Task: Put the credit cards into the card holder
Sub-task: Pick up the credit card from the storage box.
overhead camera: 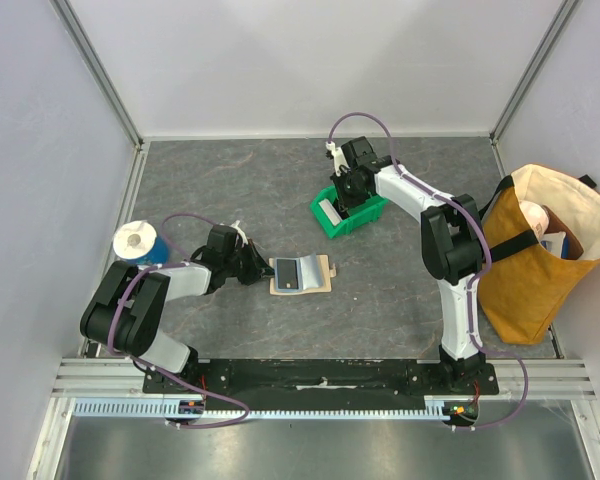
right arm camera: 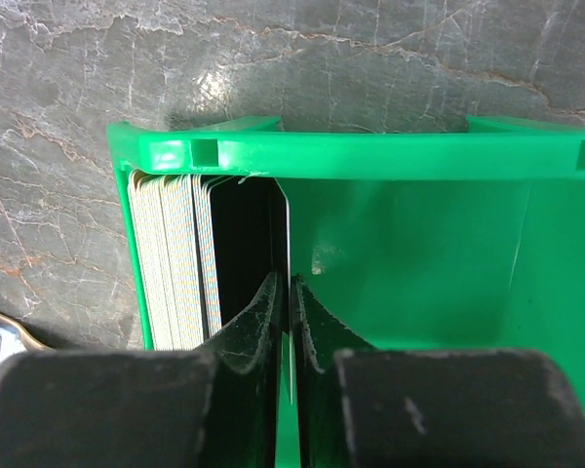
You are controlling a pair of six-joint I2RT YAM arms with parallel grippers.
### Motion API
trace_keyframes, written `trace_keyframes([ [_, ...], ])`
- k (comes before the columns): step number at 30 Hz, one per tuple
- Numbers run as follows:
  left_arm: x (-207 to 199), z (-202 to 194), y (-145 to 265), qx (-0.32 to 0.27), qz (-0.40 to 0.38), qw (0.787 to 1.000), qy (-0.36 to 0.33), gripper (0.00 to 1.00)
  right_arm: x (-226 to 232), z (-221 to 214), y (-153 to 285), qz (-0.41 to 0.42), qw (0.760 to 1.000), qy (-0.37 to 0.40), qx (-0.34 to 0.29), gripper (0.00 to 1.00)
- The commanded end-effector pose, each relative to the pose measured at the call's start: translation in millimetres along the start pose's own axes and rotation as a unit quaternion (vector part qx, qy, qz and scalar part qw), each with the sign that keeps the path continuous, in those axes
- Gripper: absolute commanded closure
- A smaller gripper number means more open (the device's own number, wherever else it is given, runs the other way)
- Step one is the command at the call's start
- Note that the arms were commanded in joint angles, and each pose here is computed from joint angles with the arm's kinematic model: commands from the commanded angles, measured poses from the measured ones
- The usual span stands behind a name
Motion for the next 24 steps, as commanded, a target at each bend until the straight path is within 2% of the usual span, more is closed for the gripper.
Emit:
trace_keyframes([
  [1,-2,4,-1,-0.006,-0.009,1.000,-0.023,0.98,2,7,8,0.010,1.000,0.008,-0.012,0.90],
  [7,-2,4,1,-0.008,-0.011,1.000,-0.023,0.98,0,19,21,-0.016,0.999,0.012,-0.035,1.00],
  [15,-5,5,3,-0.012,-0.017,0.999,-0.027,0.98,-3,52,75,-0.072,0.988,0.013,-0.135,1.00],
  [24,-6,4,5,-0.011,-0.023,0.999,-0.029,0.98,5,48,116,-0.064,0.982,-0.008,-0.175,1.00],
])
Point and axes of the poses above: each gripper's point midway between its finger pads, its own y axis back along the fingers, its own x axis along the line the jaws close on, z = x × y, the point moved 9 cm from there along y, back along the fingers, and after that the axes turned 2 degrees about -y, right-handed, at the moved point
